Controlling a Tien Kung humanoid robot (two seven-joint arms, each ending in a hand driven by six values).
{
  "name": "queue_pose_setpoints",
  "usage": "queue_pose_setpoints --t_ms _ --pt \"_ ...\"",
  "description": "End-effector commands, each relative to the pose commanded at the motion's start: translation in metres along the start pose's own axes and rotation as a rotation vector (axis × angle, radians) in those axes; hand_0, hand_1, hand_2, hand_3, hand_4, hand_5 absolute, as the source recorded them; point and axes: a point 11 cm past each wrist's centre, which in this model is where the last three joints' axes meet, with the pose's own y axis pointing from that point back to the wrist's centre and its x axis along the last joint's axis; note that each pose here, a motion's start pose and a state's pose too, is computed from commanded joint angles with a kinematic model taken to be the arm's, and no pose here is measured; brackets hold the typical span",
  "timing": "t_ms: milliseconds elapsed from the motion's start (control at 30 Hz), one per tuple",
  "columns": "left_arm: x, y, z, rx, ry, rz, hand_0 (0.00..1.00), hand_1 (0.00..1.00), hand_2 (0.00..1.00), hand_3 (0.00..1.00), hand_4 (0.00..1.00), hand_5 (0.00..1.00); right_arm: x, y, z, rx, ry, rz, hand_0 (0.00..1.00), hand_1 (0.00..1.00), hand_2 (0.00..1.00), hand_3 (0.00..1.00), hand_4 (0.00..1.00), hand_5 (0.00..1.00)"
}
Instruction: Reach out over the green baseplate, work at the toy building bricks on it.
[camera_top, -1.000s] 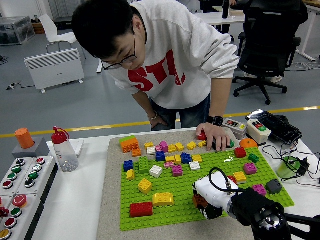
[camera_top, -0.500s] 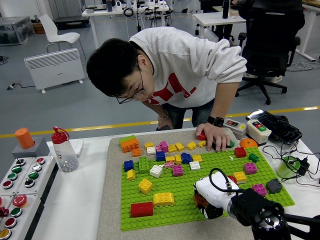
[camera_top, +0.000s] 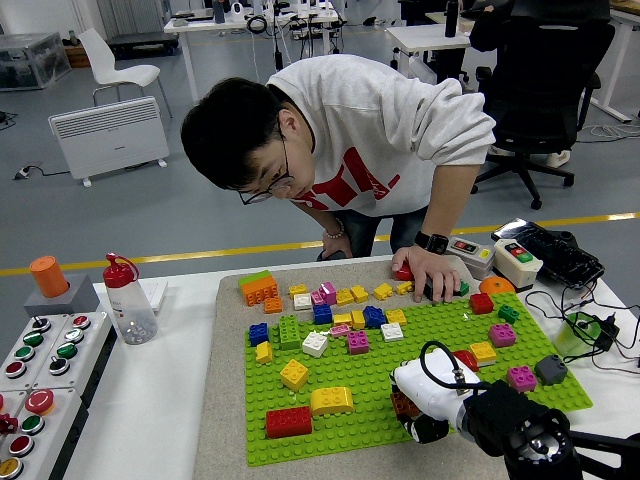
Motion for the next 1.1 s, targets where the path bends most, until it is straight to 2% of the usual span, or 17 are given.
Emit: queue_pose_setpoints --t_ms 667,1100 --pt "0.001 0.0 0.002 -0.005 0.003 0.002 0.651 0.691 0.665 0.562 0.282 0.998 0.016 0.008 0.0 0.01 0.018 0.05 0.649 0.718 0.764 0.522 0.506 0.236" --pt "0.002 0.0 0.004 -0.009 0.004 0.003 0.651 0.691 0.666 0.563 0.282 0.998 0.012 0.008 0.006 0.001 0.026 0.029 0.645 0.714 0.762 0.521 0.509 0.235"
